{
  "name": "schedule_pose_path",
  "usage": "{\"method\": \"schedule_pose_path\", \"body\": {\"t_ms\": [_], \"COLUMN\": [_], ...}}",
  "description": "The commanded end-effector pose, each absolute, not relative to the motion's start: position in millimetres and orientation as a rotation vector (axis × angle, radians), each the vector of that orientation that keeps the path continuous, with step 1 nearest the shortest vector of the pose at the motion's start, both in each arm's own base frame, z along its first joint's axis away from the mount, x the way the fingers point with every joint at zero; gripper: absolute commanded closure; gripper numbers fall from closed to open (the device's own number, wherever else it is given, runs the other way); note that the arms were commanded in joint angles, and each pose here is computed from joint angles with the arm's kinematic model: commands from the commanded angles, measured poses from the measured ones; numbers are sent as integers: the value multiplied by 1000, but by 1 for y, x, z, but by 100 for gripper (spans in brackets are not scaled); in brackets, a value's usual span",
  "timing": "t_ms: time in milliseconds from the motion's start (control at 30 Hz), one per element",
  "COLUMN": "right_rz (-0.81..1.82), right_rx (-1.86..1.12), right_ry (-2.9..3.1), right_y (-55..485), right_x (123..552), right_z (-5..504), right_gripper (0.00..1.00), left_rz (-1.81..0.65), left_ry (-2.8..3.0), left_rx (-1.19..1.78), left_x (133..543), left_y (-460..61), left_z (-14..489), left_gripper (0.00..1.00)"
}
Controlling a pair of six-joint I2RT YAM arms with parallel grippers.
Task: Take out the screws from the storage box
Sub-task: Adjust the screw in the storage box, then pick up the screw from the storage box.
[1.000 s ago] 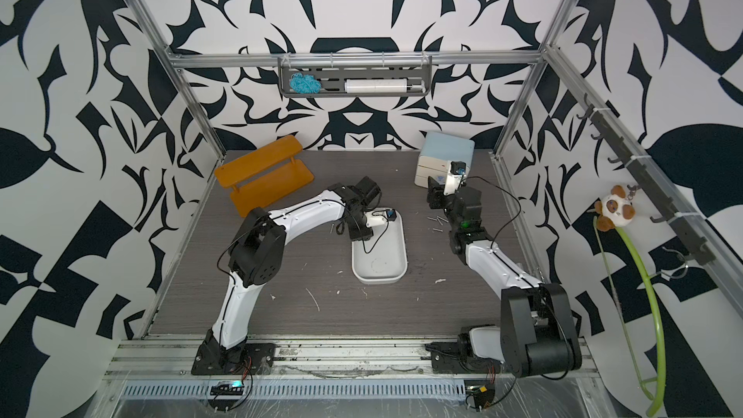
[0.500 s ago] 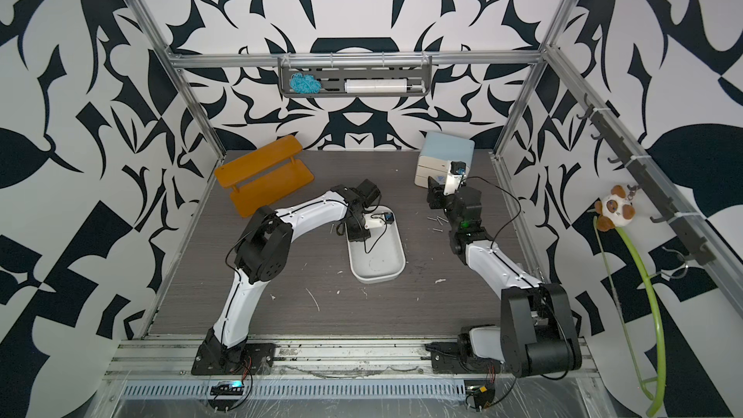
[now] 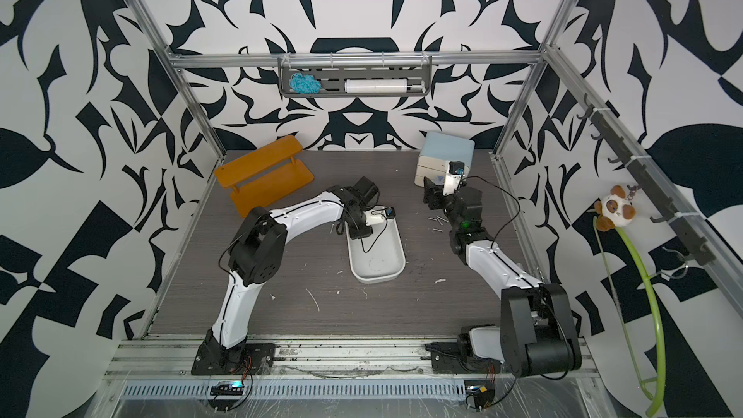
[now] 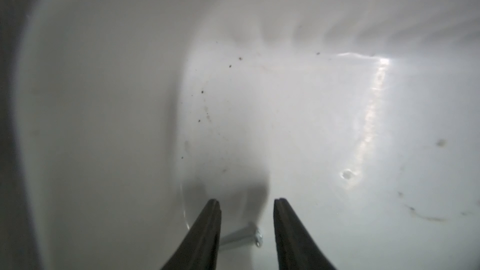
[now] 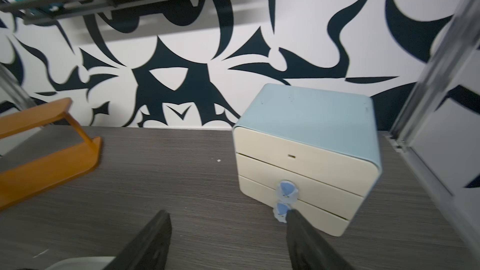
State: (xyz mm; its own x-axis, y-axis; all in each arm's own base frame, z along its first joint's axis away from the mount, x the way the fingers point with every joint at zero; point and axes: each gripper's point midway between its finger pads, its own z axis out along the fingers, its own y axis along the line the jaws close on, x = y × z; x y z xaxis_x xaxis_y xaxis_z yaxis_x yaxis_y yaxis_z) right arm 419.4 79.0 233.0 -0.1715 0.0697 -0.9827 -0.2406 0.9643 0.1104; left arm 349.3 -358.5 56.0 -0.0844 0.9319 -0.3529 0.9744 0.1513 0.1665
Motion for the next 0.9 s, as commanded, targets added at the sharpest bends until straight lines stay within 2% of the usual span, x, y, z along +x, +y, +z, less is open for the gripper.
{"method": "schedule_pose_path", "body": {"t_ms": [0, 133, 200, 233, 267, 400, 533, 667, 867], "right_rz": [407, 394, 392, 403, 421, 574, 648, 670, 677], "right_rx": [-290, -515, -623, -663, -695, -870, -929, -1020, -1111], "right_ry": [1599, 1643, 1689, 1710, 1735, 1852, 1970, 2044, 2107], "right_y": [118, 176, 210, 223, 237, 288, 304, 314, 322], "right_x": [408, 399, 396, 394, 394, 387, 389, 375, 352], "right_z": [271, 265, 256, 251, 245, 204, 163, 128, 98], "right_gripper": [19, 19, 22, 24, 26, 36, 49, 54, 54], "left_rz": [-296, -365, -409, -418, -424, -422, -289, -258, -291], "left_ry": [1805, 1839, 1948, 1998, 2050, 2126, 2131, 2134, 2131], "left_rx": [1550, 1278, 1108, 1019, 911, 614, 406, 255, 190], "left_x": [357, 365, 375, 381, 388, 392, 390, 384, 378], "left_y": [-382, -353, -329, -318, -303, -257, -218, -189, -179], "left_z": [166, 220, 235, 239, 242, 242, 245, 249, 251], "left_gripper": [52, 31, 25, 11, 1, 1, 1, 1, 1]}}
